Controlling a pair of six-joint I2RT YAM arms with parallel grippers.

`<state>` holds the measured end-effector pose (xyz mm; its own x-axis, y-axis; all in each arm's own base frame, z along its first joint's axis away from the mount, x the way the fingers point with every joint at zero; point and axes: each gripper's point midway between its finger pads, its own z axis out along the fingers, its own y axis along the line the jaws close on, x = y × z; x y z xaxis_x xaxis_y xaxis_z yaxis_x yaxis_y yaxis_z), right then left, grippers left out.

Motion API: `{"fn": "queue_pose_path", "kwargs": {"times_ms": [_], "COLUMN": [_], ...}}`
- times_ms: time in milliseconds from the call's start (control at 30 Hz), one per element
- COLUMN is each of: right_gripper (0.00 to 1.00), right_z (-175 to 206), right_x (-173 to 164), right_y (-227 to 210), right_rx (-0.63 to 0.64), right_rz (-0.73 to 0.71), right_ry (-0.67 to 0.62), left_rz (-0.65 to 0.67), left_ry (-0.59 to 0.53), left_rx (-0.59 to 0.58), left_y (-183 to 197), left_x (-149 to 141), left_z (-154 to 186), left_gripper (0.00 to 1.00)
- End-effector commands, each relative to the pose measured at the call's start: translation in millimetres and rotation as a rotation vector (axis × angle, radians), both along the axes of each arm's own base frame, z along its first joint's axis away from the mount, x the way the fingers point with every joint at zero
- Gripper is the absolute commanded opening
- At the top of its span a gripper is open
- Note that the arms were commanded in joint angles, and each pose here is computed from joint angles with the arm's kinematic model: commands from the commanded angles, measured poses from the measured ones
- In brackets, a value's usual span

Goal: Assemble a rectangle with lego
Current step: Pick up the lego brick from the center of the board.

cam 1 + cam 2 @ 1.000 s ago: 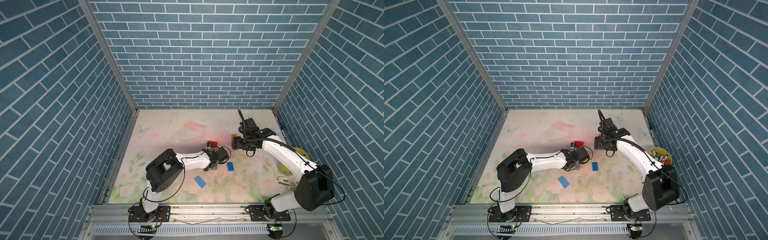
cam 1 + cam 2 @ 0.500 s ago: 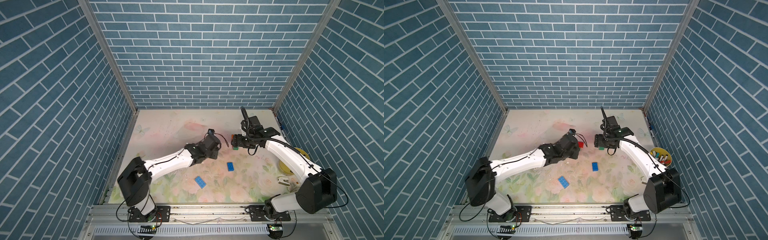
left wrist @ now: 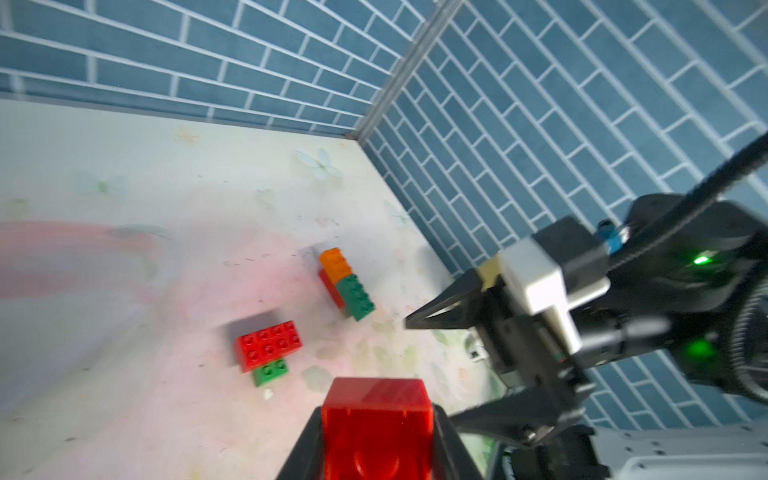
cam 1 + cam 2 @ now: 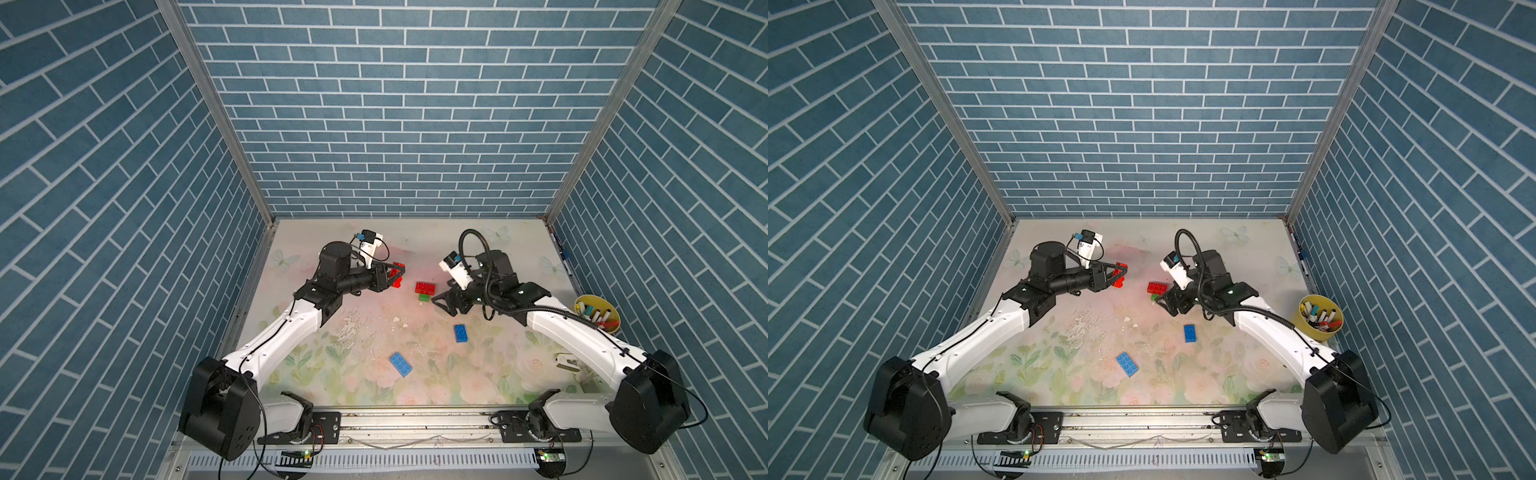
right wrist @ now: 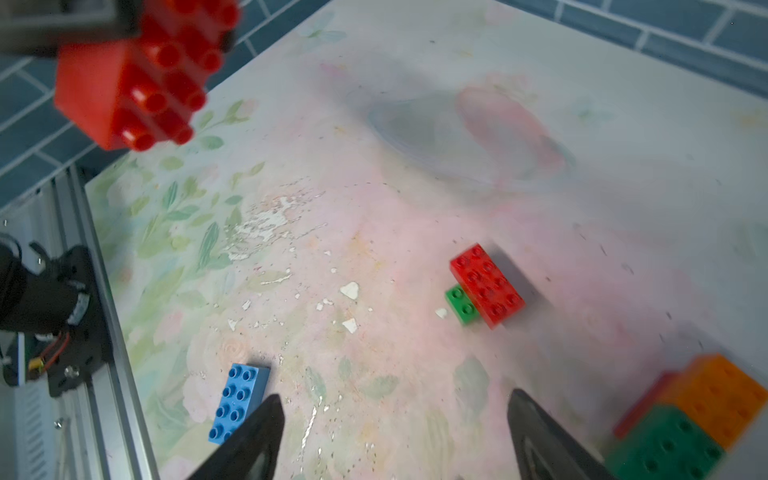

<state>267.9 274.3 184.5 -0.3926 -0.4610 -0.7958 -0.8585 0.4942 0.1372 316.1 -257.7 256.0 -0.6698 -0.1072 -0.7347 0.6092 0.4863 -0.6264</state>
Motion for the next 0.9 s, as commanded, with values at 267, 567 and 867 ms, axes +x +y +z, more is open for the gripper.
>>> {"fn": "queue_pose_path", "kwargs": {"times_ms": [267, 567, 867], "right_gripper": [0.86, 0.86, 0.86], "right_z": [43, 62, 79], "right_x": [-26, -19, -11], "right_y": [61, 75, 84], "right_rx": [0.183, 0.213, 0.228], "right_rz": [0.41, 0.426, 0.422], "right_ry": [-0.566, -0.675, -0.733], "left_rz": [-0.176, -0.168, -0.168], "left_ry": [0.009, 0.033, 0.052], "left_rx": [-0.181, -0.185, -0.175], "left_y": [-15, -15, -19], "left_x": [-27, -28, -31], "left_z": [24, 24, 18], "left_gripper": [0.04, 0.05, 0.05]}}
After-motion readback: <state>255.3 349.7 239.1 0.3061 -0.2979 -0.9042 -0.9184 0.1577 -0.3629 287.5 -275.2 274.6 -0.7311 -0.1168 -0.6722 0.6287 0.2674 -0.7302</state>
